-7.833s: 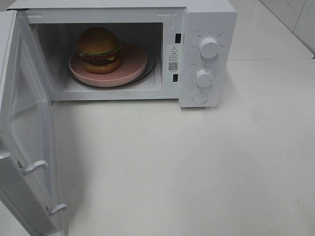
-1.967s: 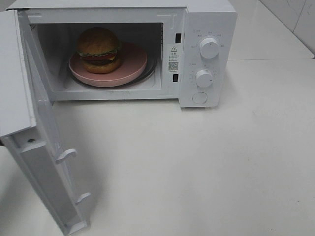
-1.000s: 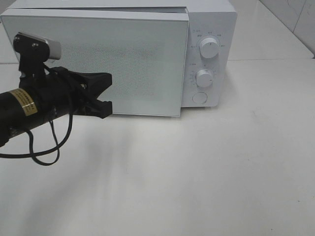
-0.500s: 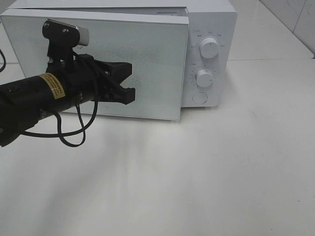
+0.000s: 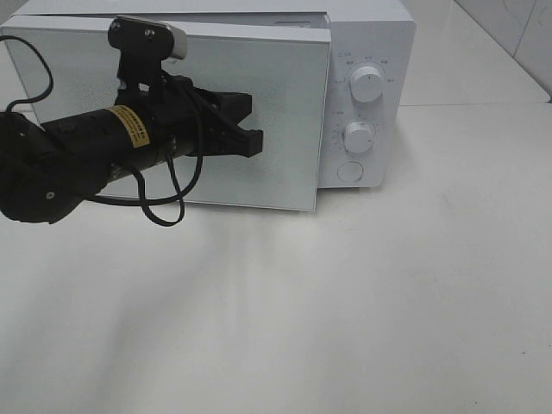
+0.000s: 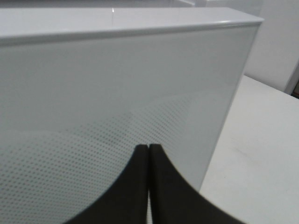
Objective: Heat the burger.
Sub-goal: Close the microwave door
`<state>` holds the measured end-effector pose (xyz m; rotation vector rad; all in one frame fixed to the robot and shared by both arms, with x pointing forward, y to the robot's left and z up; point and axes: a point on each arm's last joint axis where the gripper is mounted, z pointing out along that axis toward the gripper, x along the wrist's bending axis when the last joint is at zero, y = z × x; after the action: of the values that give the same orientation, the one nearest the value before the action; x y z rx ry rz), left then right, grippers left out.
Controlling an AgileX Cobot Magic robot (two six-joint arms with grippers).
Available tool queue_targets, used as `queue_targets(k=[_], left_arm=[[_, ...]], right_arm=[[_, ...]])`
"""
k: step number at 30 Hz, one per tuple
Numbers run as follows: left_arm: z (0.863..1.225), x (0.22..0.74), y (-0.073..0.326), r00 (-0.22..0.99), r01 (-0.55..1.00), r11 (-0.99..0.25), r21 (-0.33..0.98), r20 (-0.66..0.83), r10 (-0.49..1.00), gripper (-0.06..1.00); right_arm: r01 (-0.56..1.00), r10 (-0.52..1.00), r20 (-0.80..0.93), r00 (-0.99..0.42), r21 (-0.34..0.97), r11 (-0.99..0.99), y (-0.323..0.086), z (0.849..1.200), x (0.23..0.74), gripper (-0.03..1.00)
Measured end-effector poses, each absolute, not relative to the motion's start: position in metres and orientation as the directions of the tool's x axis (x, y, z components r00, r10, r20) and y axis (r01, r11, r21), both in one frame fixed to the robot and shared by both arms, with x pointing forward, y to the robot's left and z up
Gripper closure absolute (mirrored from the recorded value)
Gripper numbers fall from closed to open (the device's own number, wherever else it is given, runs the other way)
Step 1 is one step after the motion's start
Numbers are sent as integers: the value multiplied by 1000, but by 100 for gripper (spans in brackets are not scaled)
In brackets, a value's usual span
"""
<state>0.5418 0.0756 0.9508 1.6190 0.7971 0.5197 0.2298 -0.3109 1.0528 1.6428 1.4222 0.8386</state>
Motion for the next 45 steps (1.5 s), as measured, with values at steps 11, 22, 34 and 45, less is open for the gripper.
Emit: queue_targets(k=[11, 22, 34, 45], left_arm=[[941, 554, 58, 676, 223, -63, 973, -108, 729, 94], [941, 572, 41, 683, 223, -65, 973, -108, 722, 94], [934, 583, 23, 715, 208, -110, 972, -74, 695, 94], [936, 598, 24, 676, 247, -65, 967, -124, 727, 94]], right_arm=[[465, 988, -15, 152, 883, -58, -311, 1053, 230, 21], [465, 988, -16, 153, 883, -58, -311, 1053, 230, 21], [465, 988, -16, 153, 883, -58, -311, 1053, 230, 21], [465, 988, -16, 153, 883, -57, -311, 1053, 230, 21]])
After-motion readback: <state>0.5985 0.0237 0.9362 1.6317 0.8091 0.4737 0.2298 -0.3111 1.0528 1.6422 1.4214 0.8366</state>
